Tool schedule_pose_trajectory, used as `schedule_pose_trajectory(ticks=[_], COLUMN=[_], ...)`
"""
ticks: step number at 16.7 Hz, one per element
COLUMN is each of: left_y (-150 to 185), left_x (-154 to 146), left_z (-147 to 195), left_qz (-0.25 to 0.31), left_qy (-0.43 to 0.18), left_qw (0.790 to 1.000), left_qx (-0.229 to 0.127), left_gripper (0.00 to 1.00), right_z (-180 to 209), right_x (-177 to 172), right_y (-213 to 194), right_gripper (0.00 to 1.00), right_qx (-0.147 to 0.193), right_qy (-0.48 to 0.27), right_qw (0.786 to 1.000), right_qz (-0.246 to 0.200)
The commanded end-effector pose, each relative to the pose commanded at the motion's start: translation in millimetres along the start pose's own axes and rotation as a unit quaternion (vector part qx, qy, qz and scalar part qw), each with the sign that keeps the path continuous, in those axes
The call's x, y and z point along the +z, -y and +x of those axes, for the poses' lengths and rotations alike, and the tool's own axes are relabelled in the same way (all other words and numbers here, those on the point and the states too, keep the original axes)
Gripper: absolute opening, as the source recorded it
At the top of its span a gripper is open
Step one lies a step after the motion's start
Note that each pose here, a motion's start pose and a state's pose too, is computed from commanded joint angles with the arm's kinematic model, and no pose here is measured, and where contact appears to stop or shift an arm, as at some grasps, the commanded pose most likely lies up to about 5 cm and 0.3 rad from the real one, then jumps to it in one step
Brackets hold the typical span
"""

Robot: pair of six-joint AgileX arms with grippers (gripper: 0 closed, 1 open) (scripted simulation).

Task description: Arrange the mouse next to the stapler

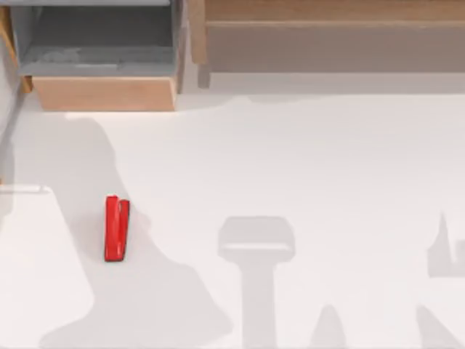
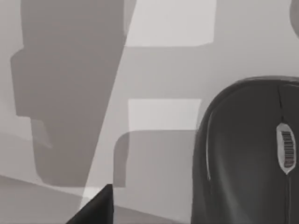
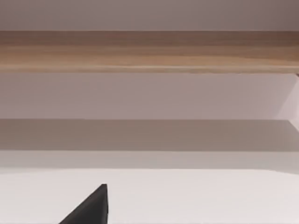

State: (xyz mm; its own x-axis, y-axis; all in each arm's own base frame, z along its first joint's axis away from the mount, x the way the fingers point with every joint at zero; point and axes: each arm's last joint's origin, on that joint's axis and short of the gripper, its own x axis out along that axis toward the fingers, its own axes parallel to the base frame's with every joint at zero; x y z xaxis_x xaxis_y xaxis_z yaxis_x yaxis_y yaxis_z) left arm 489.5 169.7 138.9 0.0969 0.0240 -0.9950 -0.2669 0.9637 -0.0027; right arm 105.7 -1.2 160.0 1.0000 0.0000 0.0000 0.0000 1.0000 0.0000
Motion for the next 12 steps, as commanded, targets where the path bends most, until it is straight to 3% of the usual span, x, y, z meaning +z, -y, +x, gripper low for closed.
schedule_pose_trajectory(ticks=[11, 12], left_y=[0.0, 0.0], left_x=[0.0, 0.0], left_z=[0.0, 0.0], left_qz=[0.0, 0.0], left_qy=[0.0, 0.0], left_qw=[1.0, 1.0], left_qx=[0.0, 0.0], left_gripper=[0.02, 0.0], right_z=[0.0, 0.0], right_x=[0.0, 0.0], right_y=[0.0, 0.0], right_gripper=[1.0, 1.0], right_qx=[0.0, 0.0], right_qy=[0.0, 0.0], right_qw=[1.0, 1.0], right_qz=[0.0, 0.0])
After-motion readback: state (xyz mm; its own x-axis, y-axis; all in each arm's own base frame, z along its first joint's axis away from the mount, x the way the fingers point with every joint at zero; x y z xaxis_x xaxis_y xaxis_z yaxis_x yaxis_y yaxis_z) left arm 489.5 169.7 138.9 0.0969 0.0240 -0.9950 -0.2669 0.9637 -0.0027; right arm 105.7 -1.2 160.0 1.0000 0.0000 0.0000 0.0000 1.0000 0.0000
